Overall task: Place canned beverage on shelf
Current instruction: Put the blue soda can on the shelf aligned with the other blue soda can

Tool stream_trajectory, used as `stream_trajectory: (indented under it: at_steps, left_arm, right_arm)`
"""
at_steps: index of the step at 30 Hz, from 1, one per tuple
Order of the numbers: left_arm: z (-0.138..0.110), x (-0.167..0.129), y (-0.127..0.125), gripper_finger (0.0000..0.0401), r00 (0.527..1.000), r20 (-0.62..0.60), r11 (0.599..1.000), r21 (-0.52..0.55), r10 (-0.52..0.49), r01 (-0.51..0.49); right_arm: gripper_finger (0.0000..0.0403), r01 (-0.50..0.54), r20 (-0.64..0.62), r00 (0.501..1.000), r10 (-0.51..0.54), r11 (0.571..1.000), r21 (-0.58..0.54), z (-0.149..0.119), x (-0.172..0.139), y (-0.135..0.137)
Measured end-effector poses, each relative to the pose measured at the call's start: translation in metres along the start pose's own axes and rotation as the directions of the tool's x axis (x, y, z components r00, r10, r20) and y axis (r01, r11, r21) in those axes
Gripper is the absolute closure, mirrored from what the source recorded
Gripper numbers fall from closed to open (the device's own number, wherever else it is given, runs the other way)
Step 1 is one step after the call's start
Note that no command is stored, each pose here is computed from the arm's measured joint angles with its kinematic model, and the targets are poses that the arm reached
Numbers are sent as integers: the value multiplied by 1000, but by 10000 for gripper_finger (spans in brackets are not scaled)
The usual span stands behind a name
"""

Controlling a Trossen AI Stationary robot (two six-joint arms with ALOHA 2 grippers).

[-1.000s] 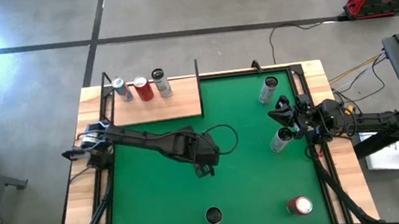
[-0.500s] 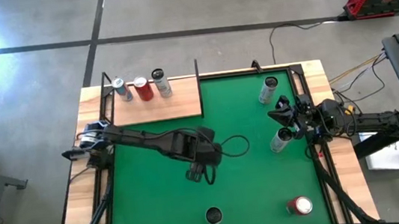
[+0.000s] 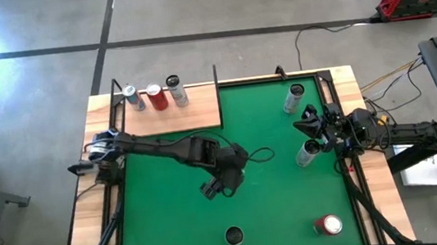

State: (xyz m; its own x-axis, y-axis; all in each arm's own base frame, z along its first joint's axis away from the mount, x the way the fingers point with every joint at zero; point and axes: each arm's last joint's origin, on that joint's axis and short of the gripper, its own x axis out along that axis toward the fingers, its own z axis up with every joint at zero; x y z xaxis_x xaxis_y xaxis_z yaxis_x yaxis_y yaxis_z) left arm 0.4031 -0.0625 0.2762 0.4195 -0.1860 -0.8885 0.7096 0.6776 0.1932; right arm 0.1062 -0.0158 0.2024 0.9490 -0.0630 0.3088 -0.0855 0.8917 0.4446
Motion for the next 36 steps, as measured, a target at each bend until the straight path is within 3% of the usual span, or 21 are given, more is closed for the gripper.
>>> stream_trajectory:
  at_steps: [3,9,36]
  left_arm:
    - [-9,-1,5,159,998,4,998,-30,-60,60]
    - [-20,-4,16,168,995,26,992,-76,-97,99]
    - [-38,10,21,164,996,-14,986,-140,-92,89]
  right_arm:
    - [390,0,0,1000,0,1000,0,0,0,0]
    - [390,0,-1,1000,0,1000,0,0,0,0]
    - [390,0,0,1000,0,1000,0,0,0,0]
